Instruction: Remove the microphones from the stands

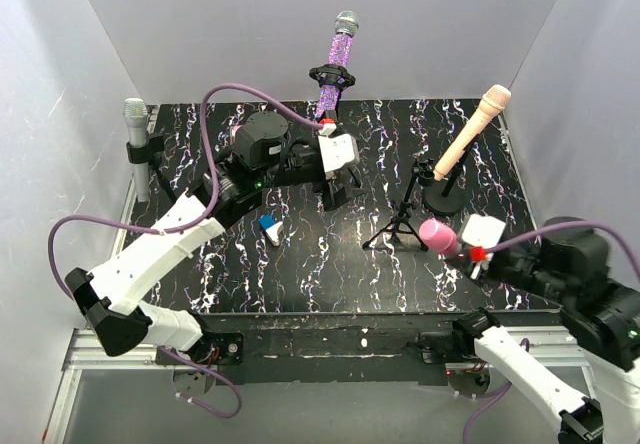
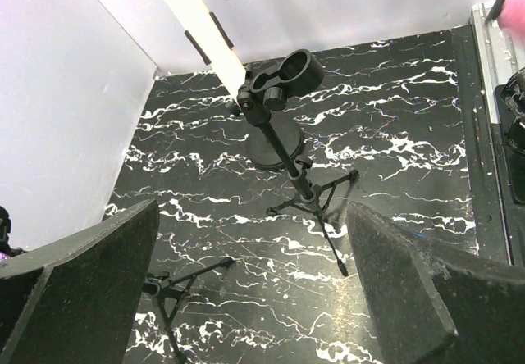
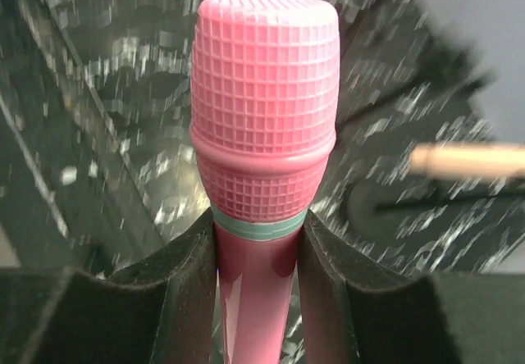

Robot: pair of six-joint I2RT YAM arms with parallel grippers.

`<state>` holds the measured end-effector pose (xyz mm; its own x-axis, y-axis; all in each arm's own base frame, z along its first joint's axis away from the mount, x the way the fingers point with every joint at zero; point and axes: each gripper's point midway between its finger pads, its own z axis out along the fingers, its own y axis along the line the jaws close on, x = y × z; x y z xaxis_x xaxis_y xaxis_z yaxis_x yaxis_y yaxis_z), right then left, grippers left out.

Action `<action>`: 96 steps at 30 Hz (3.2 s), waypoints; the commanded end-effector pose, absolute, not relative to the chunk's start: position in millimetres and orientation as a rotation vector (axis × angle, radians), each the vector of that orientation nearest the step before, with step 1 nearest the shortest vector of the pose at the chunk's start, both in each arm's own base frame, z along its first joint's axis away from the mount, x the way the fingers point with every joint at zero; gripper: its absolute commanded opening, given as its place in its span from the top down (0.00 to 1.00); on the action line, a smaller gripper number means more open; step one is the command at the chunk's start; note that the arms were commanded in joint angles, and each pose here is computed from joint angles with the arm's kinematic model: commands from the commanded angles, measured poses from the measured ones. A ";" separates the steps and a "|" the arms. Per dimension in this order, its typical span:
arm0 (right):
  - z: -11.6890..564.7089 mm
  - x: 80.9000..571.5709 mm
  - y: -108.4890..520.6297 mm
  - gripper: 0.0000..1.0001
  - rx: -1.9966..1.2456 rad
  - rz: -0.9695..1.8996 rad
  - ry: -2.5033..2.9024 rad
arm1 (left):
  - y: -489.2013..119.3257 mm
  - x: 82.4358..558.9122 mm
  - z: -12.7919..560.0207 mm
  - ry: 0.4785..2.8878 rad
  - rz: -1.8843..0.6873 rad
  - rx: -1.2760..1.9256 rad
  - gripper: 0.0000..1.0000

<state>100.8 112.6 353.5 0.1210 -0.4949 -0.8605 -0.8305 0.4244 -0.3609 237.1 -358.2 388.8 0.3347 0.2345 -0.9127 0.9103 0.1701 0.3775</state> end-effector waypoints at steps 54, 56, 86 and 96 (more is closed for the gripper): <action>593.4 233.9 163.7 0.99 -0.285 0.765 1.205 | -462.0 228.8 507.0 1.240 -1.275 1.091 0.14; 590.0 233.7 165.0 0.99 -0.287 0.773 1.215 | -461.2 229.1 510.0 1.229 -1.274 1.087 0.16; 472.2 167.3 150.8 0.16 -0.641 0.645 1.491 | -330.1 297.2 492.4 1.370 -0.719 0.964 1.00; 428.5 166.2 125.7 0.10 -0.668 0.480 1.587 | -149.7 240.0 335.9 1.798 -0.153 1.427 1.00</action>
